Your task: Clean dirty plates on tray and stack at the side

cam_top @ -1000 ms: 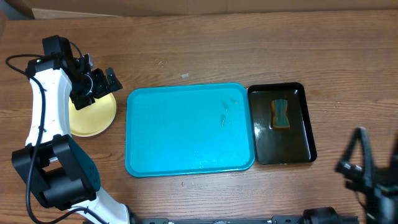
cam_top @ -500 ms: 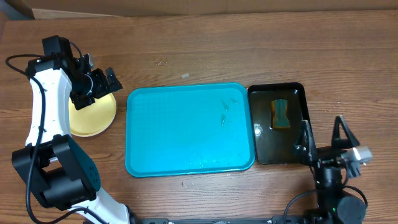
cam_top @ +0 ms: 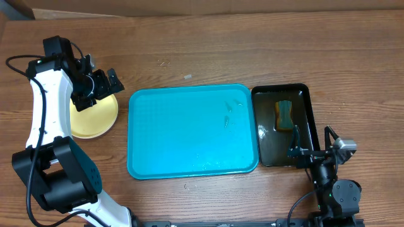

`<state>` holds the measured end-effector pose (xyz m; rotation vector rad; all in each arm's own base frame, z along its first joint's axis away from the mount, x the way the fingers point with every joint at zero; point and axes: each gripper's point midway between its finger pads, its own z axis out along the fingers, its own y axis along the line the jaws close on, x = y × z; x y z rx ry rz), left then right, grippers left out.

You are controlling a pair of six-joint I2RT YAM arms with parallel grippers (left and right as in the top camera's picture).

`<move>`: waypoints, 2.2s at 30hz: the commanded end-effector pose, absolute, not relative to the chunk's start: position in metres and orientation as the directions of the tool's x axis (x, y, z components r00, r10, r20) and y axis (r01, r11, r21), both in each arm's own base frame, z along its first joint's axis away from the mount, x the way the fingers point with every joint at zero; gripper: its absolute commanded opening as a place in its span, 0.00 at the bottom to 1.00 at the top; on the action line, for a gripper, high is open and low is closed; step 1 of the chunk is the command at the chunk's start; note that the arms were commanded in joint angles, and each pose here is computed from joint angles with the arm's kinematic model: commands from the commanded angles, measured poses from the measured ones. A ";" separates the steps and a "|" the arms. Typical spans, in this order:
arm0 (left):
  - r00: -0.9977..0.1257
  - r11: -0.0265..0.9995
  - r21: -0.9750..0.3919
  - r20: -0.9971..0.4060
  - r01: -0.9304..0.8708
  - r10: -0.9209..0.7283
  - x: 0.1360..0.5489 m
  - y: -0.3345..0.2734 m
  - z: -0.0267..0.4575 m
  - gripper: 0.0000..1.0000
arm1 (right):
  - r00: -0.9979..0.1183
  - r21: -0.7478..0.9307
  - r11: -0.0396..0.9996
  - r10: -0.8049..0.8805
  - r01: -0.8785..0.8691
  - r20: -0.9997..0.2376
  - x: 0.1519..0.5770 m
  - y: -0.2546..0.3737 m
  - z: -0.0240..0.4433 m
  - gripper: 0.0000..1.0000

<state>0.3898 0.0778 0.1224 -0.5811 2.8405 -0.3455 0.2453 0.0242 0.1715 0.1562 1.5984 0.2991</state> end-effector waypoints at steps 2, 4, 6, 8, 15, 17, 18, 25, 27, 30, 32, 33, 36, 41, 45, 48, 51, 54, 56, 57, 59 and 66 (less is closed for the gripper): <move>-0.899 0.907 -0.268 -0.211 -0.324 -0.384 0.393 0.076 0.136 1.00 | -0.039 0.171 0.980 0.168 -0.097 -0.985 0.245 0.025 0.170 1.00; -0.899 0.907 -0.268 -0.211 -0.324 -0.384 0.393 0.076 0.136 1.00 | -0.038 0.162 0.982 0.159 -0.097 -0.986 0.245 0.025 0.170 1.00; -0.899 0.907 -0.268 -0.211 -0.324 -0.384 0.393 0.076 0.136 1.00 | -0.037 0.140 0.984 0.137 -0.107 -0.990 0.245 0.027 0.170 1.00; -0.899 0.907 -0.268 -0.211 -0.324 -0.384 0.393 0.076 0.136 1.00 | -0.035 0.111 0.988 0.108 -0.109 -0.994 0.245 0.027 0.170 1.00; -0.899 0.907 -0.268 -0.211 -0.324 -0.384 0.393 0.076 0.136 1.00 | -0.023 -0.009 0.993 -0.012 -0.118 -1.000 0.245 0.028 0.170 1.00; -0.899 0.907 -0.268 -0.211 -0.324 -0.384 0.393 0.076 0.136 1.00 | -0.023 -0.009 0.993 -0.012 -0.118 -1.000 0.245 0.028 0.170 1.00; -0.899 0.907 -0.268 -0.211 -0.324 -0.384 0.393 0.076 0.136 1.00 | -0.023 -0.009 0.993 -0.012 -0.118 -1.000 0.245 0.028 0.170 1.00; -0.899 0.907 -0.268 -0.211 -0.324 -0.384 0.393 0.076 0.136 1.00 | -0.023 -0.009 0.993 -0.012 -0.118 -1.000 0.245 0.028 0.170 1.00; -0.899 0.907 -0.268 -0.211 -0.324 -0.384 0.393 0.076 0.136 1.00 | -0.023 -0.009 0.993 -0.012 -0.118 -1.000 0.245 0.028 0.170 1.00; -0.899 0.907 -0.268 -0.211 -0.324 -0.384 0.393 0.076 0.136 1.00 | -0.023 -0.009 0.993 -0.012 -0.118 -1.000 0.245 0.028 0.170 1.00; -0.899 0.907 -0.268 -0.211 -0.325 -0.384 0.393 0.076 0.136 1.00 | -0.023 -0.009 0.993 -0.012 -0.118 -1.000 0.245 0.028 0.170 1.00; -0.899 0.907 -0.268 -0.211 -0.324 -0.384 0.393 0.076 0.136 1.00 | -0.023 -0.009 0.993 -0.012 -0.118 -1.000 0.245 0.028 0.170 1.00; -0.899 0.907 -0.268 -0.211 -0.324 -0.384 0.393 0.076 0.136 1.00 | -0.023 -0.009 0.993 -0.012 -0.118 -1.000 0.245 0.028 0.170 1.00; -0.899 0.907 -0.268 -0.211 -0.324 -0.384 0.393 0.076 0.136 1.00 | -0.023 -0.009 0.993 -0.012 -0.118 -1.000 0.245 0.028 0.170 1.00; -0.899 0.907 -0.268 -0.211 -0.325 -0.384 0.393 0.077 0.136 1.00 | -0.023 -0.009 0.993 -0.012 -0.118 -1.000 0.245 0.028 0.170 1.00; -0.898 0.909 -0.266 -0.218 -0.322 -0.382 0.393 0.076 0.139 1.00 | -0.023 -0.009 0.993 -0.012 -0.118 -1.000 0.245 0.028 0.170 1.00; -0.885 0.914 -0.267 -0.276 -0.305 -0.375 0.391 0.075 0.161 1.00 | -0.023 -0.009 0.993 -0.012 -0.118 -1.000 0.245 0.028 0.170 1.00; -0.861 0.924 -0.269 -0.362 -0.271 -0.358 0.386 0.069 0.195 1.00 | -0.023 -0.009 0.993 -0.012 -0.118 -1.000 0.245 0.028 0.170 1.00; -0.840 0.933 -0.267 -0.423 -0.242 -0.339 0.381 0.062 0.220 1.00 | -0.023 -0.009 0.993 -0.012 -0.118 -1.000 0.245 0.028 0.170 1.00; -0.828 0.937 -0.267 -0.454 -0.225 -0.328 0.378 0.058 0.233 1.00 | -0.023 -0.009 0.993 -0.012 -0.118 -1.000 0.245 0.028 0.170 1.00; -0.796 0.948 -0.264 -0.527 -0.179 -0.297 0.368 0.045 0.262 0.99 | -0.023 -0.009 0.993 -0.012 -0.118 -1.000 0.245 0.028 0.170 1.00; -0.650 0.969 -0.242 -0.728 -0.055 -0.219 0.320 0.014 0.348 1.00 | -0.023 -0.009 0.993 -0.012 -0.118 -1.000 0.245 0.028 0.170 1.00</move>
